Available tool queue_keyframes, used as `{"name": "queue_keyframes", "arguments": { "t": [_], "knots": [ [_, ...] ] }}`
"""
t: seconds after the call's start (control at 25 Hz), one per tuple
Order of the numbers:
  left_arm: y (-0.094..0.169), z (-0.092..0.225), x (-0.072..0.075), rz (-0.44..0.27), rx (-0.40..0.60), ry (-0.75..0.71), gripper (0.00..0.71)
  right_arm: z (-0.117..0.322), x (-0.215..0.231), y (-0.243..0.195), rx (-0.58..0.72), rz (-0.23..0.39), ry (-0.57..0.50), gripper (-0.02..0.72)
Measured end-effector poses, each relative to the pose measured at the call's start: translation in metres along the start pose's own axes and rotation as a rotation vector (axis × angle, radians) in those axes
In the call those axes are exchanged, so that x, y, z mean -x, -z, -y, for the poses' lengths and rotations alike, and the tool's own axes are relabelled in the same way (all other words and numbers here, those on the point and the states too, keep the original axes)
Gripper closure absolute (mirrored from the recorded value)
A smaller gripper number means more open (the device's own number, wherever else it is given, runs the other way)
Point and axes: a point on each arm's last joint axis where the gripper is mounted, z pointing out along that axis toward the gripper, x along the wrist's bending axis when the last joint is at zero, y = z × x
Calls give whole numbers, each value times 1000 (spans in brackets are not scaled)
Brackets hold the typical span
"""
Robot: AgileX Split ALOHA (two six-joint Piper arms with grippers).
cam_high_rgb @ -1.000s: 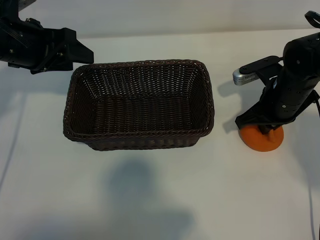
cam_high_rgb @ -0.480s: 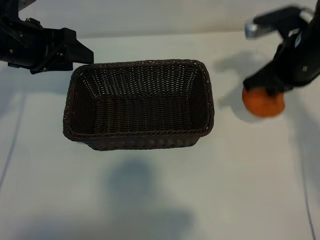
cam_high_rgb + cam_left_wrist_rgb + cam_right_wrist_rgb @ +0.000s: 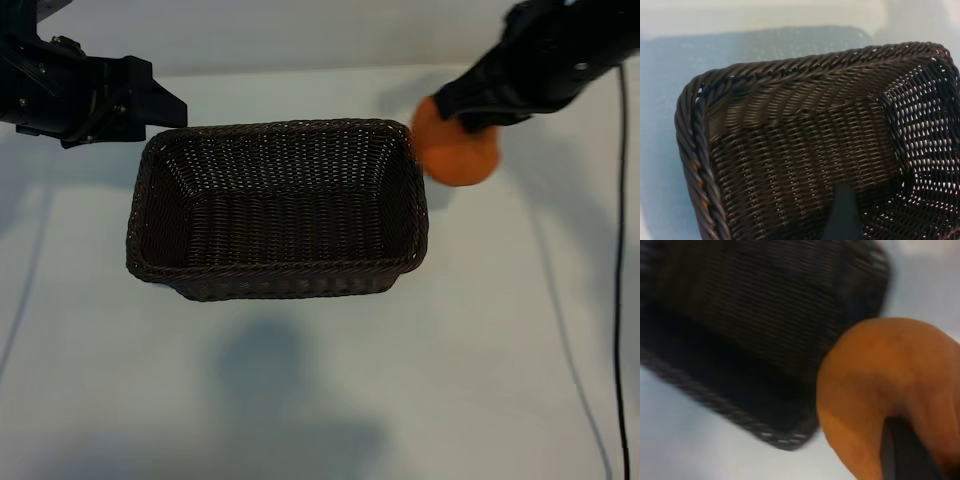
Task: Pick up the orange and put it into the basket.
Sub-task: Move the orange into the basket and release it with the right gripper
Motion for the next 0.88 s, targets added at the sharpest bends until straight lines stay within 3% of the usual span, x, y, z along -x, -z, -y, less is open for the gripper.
{"name": "queue_keyframes", "arguments": {
  "t": [0.36,0.88],
  "knots": [
    [0,0,0,2,-5,0,123,-21,-42,-38,-25,-73,112,604],
    [0,1,1,8,-16,0,123,-24,-50,-98,-121,-88,178,606]
  ]
}}
